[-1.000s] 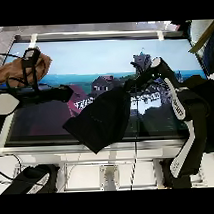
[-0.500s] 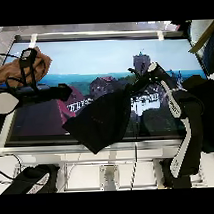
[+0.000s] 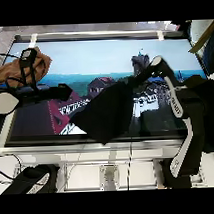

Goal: Fold the clothes and pants, and hang the long-sleeved shirts on hangers.

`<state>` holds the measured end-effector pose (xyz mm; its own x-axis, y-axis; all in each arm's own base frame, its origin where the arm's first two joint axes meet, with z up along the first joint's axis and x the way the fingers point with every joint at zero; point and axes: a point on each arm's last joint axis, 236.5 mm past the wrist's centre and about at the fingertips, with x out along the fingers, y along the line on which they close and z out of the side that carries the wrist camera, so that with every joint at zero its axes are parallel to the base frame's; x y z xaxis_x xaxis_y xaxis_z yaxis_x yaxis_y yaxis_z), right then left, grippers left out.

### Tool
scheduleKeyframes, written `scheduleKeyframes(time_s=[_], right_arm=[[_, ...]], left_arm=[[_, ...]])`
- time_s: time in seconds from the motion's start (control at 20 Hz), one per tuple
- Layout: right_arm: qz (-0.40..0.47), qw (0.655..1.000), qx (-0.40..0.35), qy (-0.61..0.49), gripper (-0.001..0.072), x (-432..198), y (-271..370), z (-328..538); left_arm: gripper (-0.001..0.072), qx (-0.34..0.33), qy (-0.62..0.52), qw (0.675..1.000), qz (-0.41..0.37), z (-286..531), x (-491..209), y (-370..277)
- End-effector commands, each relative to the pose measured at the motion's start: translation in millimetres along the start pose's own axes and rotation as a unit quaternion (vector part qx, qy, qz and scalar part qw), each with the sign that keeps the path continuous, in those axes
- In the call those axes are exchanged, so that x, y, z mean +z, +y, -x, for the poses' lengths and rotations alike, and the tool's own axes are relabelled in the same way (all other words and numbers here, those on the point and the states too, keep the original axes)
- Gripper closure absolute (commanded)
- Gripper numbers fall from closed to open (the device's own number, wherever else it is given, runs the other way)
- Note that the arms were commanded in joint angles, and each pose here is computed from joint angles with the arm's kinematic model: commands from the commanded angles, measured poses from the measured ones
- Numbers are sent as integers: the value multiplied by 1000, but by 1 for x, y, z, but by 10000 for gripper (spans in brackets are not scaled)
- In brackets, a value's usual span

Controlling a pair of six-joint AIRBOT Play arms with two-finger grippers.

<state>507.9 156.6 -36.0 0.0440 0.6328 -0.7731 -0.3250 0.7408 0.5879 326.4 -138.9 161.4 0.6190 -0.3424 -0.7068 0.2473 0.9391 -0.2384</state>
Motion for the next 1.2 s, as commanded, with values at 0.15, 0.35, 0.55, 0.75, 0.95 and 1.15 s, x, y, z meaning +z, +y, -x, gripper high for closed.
scheduleKeyframes(time_s=[0.15,0.35,0.55,0.75,0.95,1.15], right_arm=[[-56,973,-110,-194,704,26,-33,217],[-139,928,-200,-281,704,-39,-64,358],[-248,854,-294,-350,704,-141,-81,472],[-379,807,-324,-317,704,-255,-100,485],[-508,744,-342,-268,704,-361,-133,459],[-598,687,-315,-267,704,-438,-168,404]], left_arm=[[17,0,-1,1000,0,0,1,0],[17,0,-1,1000,0,0,1,0],[17,0,-1,1000,0,0,1,0],[18,0,-1,1000,0,0,1,0],[17,-12,1,1000,7,0,0,-5],[17,-23,2,1000,13,0,-1,-11]])
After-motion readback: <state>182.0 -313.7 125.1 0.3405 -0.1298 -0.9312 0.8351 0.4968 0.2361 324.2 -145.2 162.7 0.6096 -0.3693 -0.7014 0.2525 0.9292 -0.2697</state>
